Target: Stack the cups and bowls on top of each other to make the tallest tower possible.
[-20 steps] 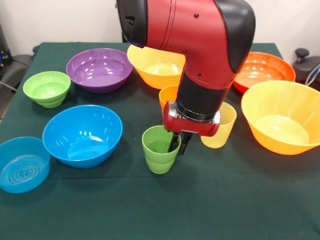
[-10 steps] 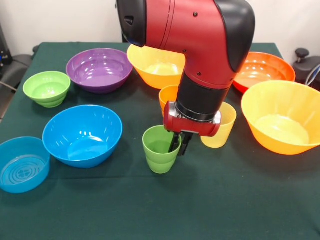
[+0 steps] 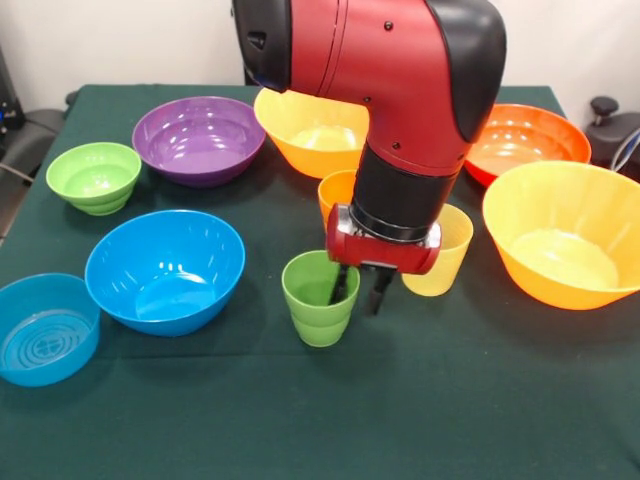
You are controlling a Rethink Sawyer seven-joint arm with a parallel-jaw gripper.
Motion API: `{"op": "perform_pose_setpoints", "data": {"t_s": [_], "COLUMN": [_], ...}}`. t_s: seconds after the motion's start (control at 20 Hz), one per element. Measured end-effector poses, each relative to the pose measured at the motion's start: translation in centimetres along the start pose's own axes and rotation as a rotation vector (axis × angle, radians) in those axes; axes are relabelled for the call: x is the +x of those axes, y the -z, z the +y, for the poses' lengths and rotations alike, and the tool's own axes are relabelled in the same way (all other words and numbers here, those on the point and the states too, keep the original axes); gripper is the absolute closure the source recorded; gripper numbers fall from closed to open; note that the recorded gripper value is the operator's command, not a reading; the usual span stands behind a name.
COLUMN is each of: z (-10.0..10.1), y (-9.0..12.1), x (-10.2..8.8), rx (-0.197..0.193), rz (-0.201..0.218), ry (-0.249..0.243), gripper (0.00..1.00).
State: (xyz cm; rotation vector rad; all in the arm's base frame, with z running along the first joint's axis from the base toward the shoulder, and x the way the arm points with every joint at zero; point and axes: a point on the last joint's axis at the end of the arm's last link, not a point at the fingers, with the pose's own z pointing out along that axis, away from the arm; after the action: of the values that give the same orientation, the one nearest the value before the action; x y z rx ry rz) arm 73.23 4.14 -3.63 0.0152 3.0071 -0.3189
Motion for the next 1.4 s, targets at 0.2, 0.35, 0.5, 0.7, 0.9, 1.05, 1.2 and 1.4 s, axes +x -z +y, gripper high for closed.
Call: {"op": "perform_pose_setpoints", "data": {"t_s": [0.2,0.35,0.5,0.7,0.9,1.05,1.2,1.4], "z": [0.3,0.6,0.9,1.1,1.1,1.1,1.1,1.0], "y": [-1.0,-1.3,-1.3,-1.3,-1.3,-1.3,-1.2,-0.8], "x": [0.7,0.9,0.9,1.0,1.1,1.2,1.2,1.4], "rx": [-0.003,-0.004,-0.005,-0.006,-0.006,-0.006,-0.006,-0.006], "rz": [0.011,0.016,0.016,0.017,0.019,0.020,0.021,0.023], "ry": [0.002,0.003,0.007,0.010,0.011,0.011,0.010,0.009], "gripper": [0.00,0.00,0.00,0.00,0.00,0.00,0.00,0.00]}}
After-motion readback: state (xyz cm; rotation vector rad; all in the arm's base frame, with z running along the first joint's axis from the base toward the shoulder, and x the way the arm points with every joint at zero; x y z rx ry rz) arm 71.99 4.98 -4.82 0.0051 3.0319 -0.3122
